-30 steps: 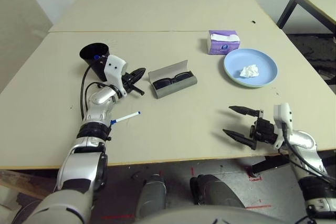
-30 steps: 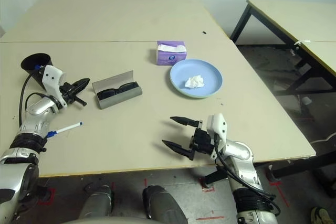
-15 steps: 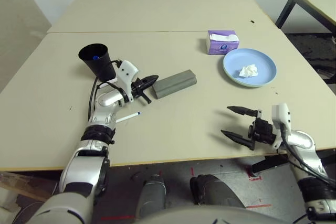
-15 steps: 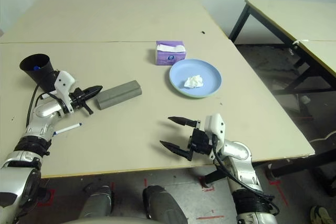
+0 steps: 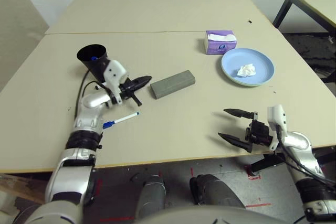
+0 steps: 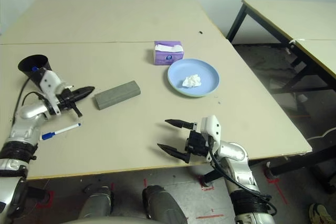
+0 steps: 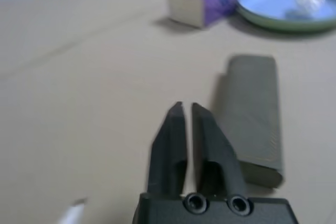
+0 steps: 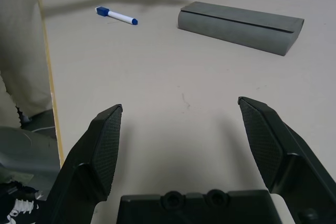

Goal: Organize and tidy the items on the table.

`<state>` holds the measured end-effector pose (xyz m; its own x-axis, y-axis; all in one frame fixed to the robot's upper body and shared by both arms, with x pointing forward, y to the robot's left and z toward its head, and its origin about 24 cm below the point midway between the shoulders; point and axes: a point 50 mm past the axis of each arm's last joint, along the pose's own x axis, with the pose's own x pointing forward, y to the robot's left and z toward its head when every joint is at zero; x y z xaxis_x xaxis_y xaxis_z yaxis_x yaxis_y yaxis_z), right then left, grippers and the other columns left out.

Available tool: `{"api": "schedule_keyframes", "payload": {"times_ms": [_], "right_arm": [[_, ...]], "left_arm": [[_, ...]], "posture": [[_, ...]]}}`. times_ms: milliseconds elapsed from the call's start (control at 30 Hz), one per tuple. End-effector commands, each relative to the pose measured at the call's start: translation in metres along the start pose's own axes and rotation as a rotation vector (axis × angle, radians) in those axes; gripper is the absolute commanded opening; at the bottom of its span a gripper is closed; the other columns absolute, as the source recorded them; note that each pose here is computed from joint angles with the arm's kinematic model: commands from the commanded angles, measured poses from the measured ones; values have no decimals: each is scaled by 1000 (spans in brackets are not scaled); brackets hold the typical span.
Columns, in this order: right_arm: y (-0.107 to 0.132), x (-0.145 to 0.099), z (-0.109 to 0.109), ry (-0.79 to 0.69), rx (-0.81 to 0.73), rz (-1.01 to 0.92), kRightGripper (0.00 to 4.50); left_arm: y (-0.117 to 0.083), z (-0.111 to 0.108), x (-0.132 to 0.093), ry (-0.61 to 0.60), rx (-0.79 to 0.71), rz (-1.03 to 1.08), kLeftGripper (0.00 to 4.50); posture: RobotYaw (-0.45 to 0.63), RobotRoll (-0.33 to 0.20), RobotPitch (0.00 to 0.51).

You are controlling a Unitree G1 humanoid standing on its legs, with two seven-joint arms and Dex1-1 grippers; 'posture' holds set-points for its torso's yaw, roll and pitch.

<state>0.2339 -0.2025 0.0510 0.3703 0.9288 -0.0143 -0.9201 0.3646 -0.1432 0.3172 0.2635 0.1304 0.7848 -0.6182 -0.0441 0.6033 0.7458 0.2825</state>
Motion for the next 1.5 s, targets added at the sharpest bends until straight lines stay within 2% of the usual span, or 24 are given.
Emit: {"api": "schedule_keyframes", "payload": {"times_ms": [33,167,333,500,600,800,1000,1133,1300,1500], "right_arm": [[2,1,-3,3,10,10,4500],[1,4,-5,1,14,19,4500],[-3,8,-4,-6,10,25,4500],[-5,9,-5,-7,6,27,4500],[-6,10,-5,-8,3,24,4500],[-4,11,-4,-14,-2,17,4500],[1,12,-5,-17,0,5,4500],[2,12,-5,-18,2,2,4500],[3,13,-5,-19,4,3,4500],[0,15,-3,-26,1,7,4500]], "left_arm": [[6,6,-22,55,-8,-13,1506],[12,27,-49,162,27,-96,2865],[14,57,-65,284,63,-233,4484],[8,81,-65,406,88,-398,4484],[1,94,-63,544,108,-536,4484],[-1,107,-58,728,136,-648,4484],[-6,91,-54,897,187,-717,4484],[-13,76,-52,942,212,-752,4484],[-12,55,-55,1008,241,-716,4484],[-16,39,-58,1033,238,-710,4484]], "posture": [[-57,0,98],[-41,0,100],[-28,0,101],[-31,0,101],[-43,0,101],[-67,0,100],[-93,0,101],[-97,0,103],[-92,0,100],[-94,0,101]]}}
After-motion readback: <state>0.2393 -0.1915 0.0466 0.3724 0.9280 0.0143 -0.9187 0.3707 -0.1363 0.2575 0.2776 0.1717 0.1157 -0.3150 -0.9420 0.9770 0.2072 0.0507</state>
